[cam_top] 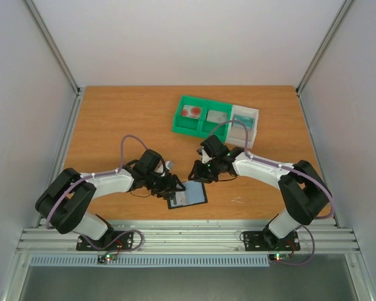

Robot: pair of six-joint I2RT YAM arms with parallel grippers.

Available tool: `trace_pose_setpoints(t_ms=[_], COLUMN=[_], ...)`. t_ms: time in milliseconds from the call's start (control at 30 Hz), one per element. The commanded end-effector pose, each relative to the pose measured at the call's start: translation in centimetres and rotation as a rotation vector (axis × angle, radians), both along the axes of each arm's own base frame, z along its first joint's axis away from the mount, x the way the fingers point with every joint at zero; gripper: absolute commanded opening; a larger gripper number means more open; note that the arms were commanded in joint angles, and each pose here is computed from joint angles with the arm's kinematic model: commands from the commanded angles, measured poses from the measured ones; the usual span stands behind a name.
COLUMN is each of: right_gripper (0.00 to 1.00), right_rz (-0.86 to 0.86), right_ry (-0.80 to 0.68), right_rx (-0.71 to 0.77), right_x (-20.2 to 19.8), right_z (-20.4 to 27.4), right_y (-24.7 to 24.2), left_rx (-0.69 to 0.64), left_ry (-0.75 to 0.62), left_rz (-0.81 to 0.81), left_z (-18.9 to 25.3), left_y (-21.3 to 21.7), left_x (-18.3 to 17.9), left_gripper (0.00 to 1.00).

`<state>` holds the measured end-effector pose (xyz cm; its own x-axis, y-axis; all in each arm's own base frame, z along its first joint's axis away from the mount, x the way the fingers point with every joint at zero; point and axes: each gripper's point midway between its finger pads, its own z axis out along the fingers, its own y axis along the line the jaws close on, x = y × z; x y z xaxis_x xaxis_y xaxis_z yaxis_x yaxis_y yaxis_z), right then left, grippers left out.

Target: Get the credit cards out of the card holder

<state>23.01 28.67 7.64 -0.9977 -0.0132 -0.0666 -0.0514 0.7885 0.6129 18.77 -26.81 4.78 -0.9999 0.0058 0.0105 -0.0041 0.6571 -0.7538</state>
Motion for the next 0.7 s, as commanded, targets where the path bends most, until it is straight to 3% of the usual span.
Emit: trace_pose_setpoints(t_ms=[0, 533, 667], right_gripper=[0.24, 0.21, 0.19], right_rz=[0.009, 0.032, 0.025], right_ry=[0.005, 0.073, 0.082], right_rx=[0.053, -0.023, -0.029], right_x=[0.1, -1.3, -1.5], right_z=[-0.6, -5.3, -5.6], right_y=[2.5, 3.1, 2.8], left_rx=[-0.015, 0.167, 0.215], left_ry=[-0.020, -0.064, -0.069], left_rz=[-0.024, -0.053, -0.050], left_z=[0.1, -0.9, -1.3], left_y=[-0.5, 3.3, 4.2], left_x=[0.0, -1.7, -2.0], left_gripper=[0.60, 0.51, 0.45])
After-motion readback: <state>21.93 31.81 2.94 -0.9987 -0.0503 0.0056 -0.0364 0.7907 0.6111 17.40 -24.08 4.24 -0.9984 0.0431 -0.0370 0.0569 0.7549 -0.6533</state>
